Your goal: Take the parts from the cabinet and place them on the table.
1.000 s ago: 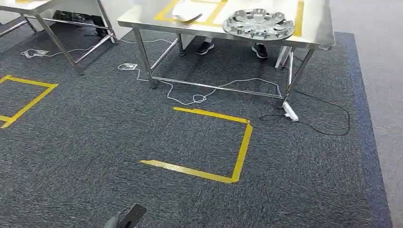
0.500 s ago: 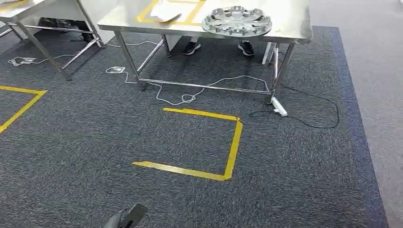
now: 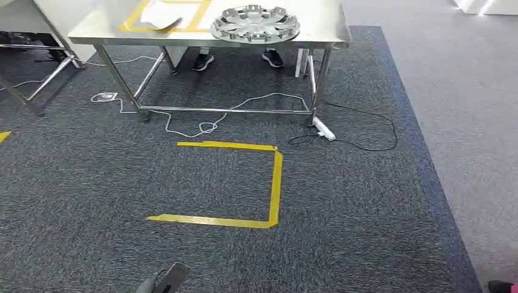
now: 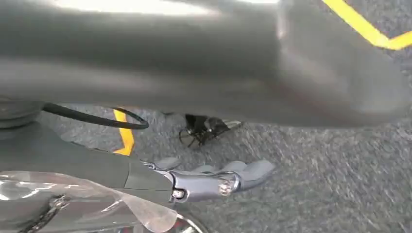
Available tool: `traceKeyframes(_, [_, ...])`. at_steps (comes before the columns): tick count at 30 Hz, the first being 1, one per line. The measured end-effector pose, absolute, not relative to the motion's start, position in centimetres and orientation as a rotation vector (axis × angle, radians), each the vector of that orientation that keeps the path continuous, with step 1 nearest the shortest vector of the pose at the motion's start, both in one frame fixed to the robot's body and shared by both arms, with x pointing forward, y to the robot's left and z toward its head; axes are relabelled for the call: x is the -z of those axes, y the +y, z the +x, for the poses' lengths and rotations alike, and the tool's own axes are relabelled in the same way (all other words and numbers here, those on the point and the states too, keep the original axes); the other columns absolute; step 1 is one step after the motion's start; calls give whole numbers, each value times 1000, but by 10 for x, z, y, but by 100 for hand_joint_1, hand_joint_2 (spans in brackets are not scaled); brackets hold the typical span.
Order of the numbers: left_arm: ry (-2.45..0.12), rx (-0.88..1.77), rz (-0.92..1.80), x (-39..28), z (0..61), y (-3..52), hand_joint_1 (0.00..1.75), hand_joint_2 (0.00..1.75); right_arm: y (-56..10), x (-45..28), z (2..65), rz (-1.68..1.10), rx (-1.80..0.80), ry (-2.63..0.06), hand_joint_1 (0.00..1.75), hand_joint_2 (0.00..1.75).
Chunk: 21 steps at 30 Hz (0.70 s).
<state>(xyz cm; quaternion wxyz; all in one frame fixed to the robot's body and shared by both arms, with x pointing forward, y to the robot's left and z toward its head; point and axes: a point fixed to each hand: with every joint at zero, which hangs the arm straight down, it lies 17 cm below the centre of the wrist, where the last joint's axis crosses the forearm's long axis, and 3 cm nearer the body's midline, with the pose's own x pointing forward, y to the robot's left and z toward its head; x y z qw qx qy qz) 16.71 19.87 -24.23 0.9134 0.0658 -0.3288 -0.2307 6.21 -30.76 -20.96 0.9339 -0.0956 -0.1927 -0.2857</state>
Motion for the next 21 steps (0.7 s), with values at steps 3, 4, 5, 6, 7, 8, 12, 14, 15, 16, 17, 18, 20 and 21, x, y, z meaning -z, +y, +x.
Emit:
traceKeyframes(3, [-683, 474, 137, 241, 170, 198, 0, 0, -307, 211, 59, -195, 593, -387, 0, 0])
traceKeyframes(4, [-685, 474, 137, 241, 170, 198, 0, 0, -307, 211, 62, -193, 595, -392, 0, 0])
traceKeyframes(5, [-681, 474, 136, 242, 168, 198, 0, 0, -307, 211, 65, -191, 596, -396, 0, 0])
traceKeyframes(6, [-679, 473, 136, 242, 166, 198, 0, 0, -307, 211, 66, -191, 597, -396, 0, 0])
traceKeyframes(7, [-678, 473, 137, 242, 166, 199, 0, 0, -307, 211, 64, -190, 598, -394, 0, 0])
traceKeyframes(8, [-678, 473, 137, 242, 166, 199, 0, 0, -306, 212, 63, -190, 598, -391, 0, 0])
traceKeyframes(12, [-686, 473, 137, 241, 170, 197, 0, 0, -307, 212, 62, -193, 603, -389, 0, 0])
traceKeyframes(14, [-689, 475, 138, 240, 172, 198, 0, 0, -307, 211, 64, -191, 605, -394, 0, 0])
traceKeyframes(15, [-690, 475, 137, 240, 172, 196, 0, 0, -307, 212, 62, -192, 606, -390, 0, 0])
traceKeyframes(16, [-693, 473, 135, 239, 173, 195, 0, 0, -308, 212, 61, -193, 608, -388, 0, 0])
traceKeyframes(17, [-696, 474, 136, 239, 174, 194, 0, 0, -308, 212, 59, -193, 610, -385, 0, 0])
traceKeyframes(18, [-698, 475, 137, 239, 175, 195, 0, 0, -308, 212, 59, -192, 611, -386, 0, 0])
traceKeyframes(20, [-696, 475, 137, 239, 174, 195, 0, 0, -308, 212, 63, -189, 613, -390, 0, 0])
traceKeyframes(21, [-692, 475, 137, 240, 171, 196, 0, 0, -308, 212, 63, -188, 613, -392, 0, 0])
